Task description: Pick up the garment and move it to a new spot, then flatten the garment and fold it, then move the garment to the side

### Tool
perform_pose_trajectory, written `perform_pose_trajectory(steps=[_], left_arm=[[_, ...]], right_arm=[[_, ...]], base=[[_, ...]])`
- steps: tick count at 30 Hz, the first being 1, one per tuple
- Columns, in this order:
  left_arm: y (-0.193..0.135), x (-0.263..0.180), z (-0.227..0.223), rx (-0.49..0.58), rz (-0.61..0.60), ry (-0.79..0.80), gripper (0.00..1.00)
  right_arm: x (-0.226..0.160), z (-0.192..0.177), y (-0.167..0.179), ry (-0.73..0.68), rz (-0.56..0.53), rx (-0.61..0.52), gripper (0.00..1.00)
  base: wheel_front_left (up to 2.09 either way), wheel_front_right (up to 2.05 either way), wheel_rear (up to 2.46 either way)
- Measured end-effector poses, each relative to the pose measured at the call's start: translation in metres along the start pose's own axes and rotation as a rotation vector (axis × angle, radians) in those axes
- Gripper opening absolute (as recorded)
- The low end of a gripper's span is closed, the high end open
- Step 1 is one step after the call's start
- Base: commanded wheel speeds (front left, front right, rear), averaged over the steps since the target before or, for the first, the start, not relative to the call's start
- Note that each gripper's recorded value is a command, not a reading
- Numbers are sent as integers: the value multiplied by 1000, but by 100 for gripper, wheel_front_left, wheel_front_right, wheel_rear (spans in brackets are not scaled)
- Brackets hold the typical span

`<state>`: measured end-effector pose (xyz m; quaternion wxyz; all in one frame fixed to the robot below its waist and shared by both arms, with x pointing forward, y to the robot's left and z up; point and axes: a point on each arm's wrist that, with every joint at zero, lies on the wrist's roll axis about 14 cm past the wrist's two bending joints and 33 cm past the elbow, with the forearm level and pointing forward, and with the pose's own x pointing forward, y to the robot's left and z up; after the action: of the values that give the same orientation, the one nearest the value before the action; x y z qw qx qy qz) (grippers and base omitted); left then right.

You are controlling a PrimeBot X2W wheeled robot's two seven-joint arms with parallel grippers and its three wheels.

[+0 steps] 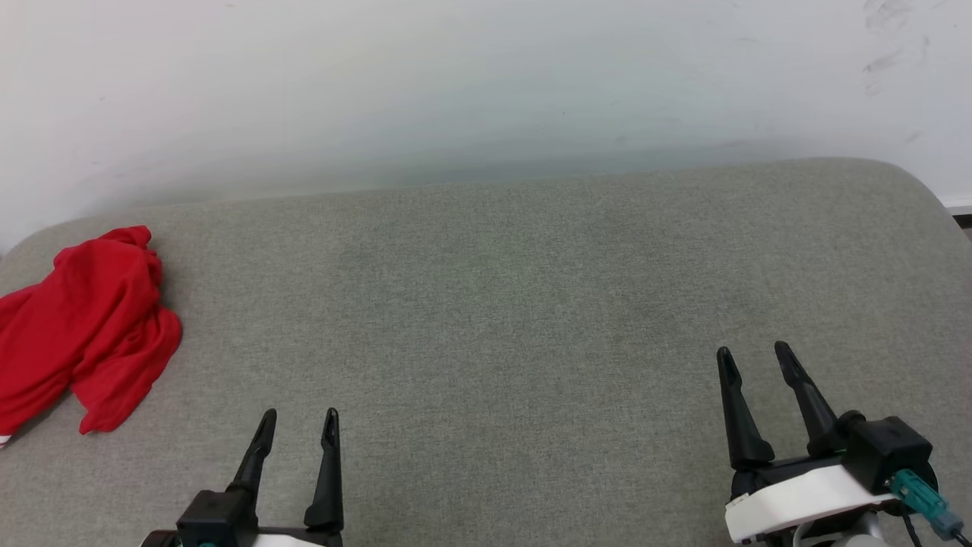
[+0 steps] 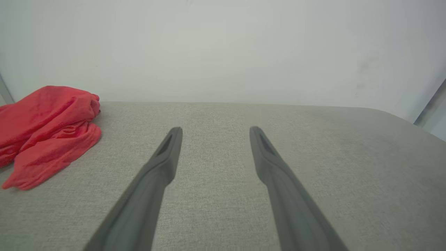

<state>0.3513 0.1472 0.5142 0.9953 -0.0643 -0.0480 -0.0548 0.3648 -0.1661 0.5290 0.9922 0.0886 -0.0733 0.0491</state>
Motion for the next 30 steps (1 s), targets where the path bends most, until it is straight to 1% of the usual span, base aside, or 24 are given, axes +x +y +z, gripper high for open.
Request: perform_pose_trajectory(steps=[7,13,30], left_arm=[[-2,-2,-7,44,-23,19,100],[5,-3,-7,34,-1,18,100],[6,-4,-8,17,6,21,100]], right_arm=[[-1,-1,1,0,8,-33,100],[-1,-3,1,6,6,-29,100],[0,-7,0,15,3,-20,100]], base=[[0,0,0],[0,0,0],[0,0,0]])
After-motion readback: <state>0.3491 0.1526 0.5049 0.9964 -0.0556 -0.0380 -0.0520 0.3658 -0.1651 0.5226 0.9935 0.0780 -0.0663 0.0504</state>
